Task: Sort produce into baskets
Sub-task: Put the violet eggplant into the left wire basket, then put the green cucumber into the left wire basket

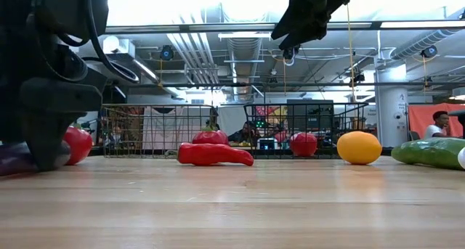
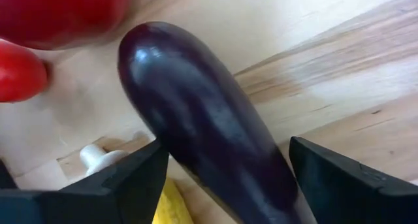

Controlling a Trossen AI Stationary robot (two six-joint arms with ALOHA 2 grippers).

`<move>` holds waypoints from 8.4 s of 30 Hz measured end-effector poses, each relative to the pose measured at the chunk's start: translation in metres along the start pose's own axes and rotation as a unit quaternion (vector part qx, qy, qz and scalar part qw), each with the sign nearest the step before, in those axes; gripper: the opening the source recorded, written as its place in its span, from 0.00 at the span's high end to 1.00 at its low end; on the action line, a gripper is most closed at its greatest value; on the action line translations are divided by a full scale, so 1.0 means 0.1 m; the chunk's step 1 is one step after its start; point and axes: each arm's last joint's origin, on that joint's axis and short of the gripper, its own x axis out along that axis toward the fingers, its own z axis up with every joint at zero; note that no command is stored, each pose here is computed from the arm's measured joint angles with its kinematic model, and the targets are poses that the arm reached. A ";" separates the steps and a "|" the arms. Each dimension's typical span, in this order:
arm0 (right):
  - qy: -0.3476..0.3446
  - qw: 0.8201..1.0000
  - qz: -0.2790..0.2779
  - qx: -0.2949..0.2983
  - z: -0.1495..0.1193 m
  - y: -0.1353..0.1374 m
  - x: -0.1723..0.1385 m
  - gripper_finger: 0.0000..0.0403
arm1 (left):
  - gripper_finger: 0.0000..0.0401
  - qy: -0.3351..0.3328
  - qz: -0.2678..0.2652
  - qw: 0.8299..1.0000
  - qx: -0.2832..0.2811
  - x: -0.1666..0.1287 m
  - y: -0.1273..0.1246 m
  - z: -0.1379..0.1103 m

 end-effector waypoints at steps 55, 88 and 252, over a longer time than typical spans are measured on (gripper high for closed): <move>0.012 1.000 -0.001 0.021 -0.08 0.00 0.04 0.14 | 0.61 -0.310 0.006 0.874 0.374 -1.96 1.10 1.97; 0.032 0.999 -0.005 0.039 -0.20 0.01 0.09 0.14 | 0.61 -0.079 0.001 0.805 0.588 -0.54 1.26 3.23; 0.213 0.923 0.079 0.310 -0.56 0.34 -0.02 0.14 | 0.49 -0.498 -0.484 0.609 0.383 -0.47 -0.56 0.90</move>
